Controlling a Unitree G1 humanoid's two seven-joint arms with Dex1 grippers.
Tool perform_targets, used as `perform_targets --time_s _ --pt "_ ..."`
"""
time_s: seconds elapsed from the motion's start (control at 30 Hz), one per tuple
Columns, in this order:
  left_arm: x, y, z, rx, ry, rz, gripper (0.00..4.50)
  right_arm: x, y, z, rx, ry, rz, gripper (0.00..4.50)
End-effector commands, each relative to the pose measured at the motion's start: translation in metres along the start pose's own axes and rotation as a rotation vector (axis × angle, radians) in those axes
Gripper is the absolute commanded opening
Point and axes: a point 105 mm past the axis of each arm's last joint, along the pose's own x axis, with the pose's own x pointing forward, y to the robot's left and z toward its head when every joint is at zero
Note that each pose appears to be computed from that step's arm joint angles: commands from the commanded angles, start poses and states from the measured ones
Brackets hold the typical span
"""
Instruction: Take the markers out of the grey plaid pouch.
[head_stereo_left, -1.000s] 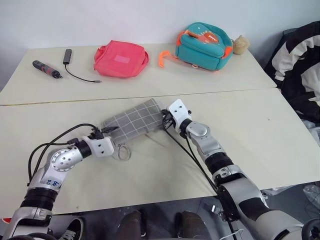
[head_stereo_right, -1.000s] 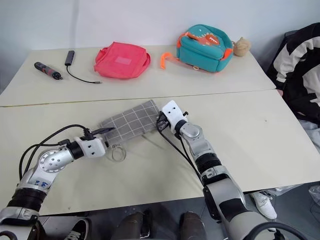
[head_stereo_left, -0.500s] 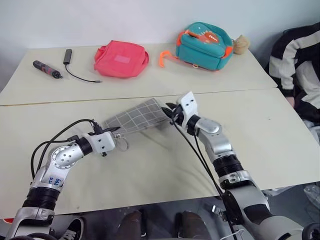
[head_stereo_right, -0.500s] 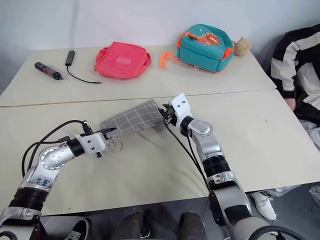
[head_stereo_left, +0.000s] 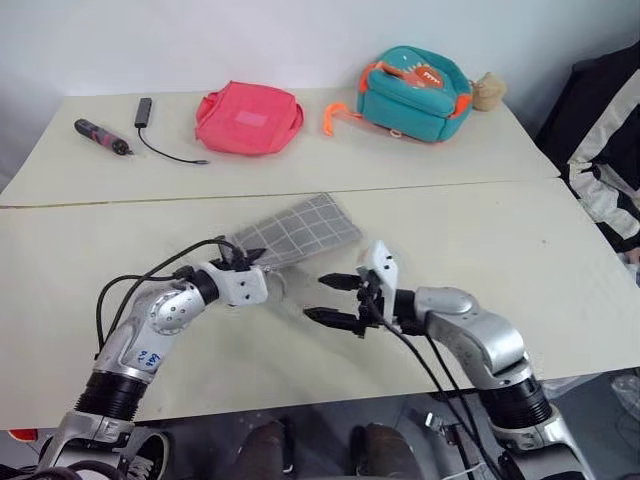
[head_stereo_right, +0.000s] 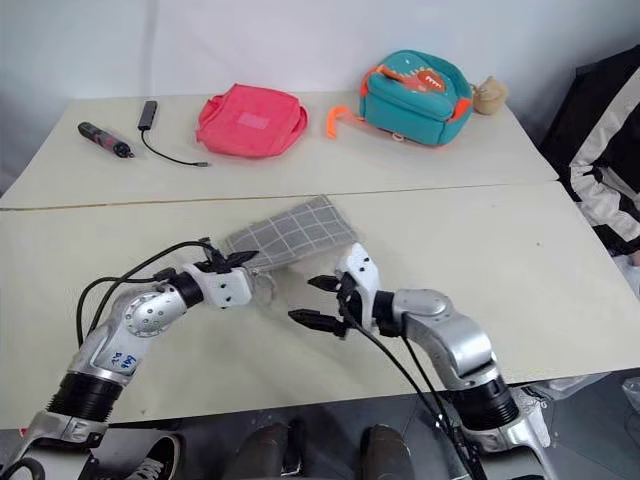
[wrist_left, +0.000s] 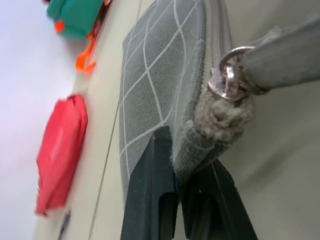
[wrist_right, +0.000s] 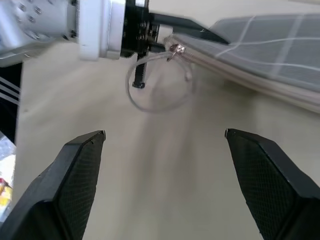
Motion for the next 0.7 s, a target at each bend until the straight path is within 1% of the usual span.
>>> perform_targets --time_s 0.03,0.13,0.2,0.3,0.43,0.53,0.57,0.6,0.67,0.7 --pt "0.002 0.011 0.015 0.074 -0.026 0.037 0.0 0.013 -0.001 0.004 0.002 -0.045 -0.055 4.01" --pt "0.004 0.014 0.021 0.044 -0.028 0.056 0.0 0.024 0.001 -0.005 -0.034 -0.012 -0.066 4.01" --pt "0.004 0.016 0.022 0.037 -0.025 0.062 0.0 0.028 0.001 -0.005 -0.027 -0.021 -0.068 4.01" --pt "0.005 0.022 0.026 0.032 -0.029 0.084 0.0 0.035 0.003 -0.001 -0.001 -0.041 -0.049 4.01" --pt "0.006 0.02 0.031 0.031 -0.039 0.079 0.0 0.047 0.001 0.01 0.015 -0.085 -0.056 4.01" --pt "0.006 0.02 0.033 0.028 -0.04 0.078 0.0 0.051 0.001 0.011 0.026 -0.092 -0.05 3.44" --pt "0.005 0.02 0.034 0.025 -0.039 0.081 0.0 0.051 0.001 0.012 0.031 -0.098 -0.053 3.0" --pt "0.005 0.02 0.033 0.023 -0.037 0.082 0.0 0.05 0.0 0.013 0.034 -0.103 -0.056 2.8" --pt "0.004 0.021 0.033 0.019 -0.032 0.086 0.0 0.047 -0.002 0.012 0.028 -0.1 -0.06 2.09" --pt "0.004 0.021 0.032 0.015 -0.028 0.088 0.0 0.045 -0.003 0.011 0.025 -0.095 -0.061 1.82"
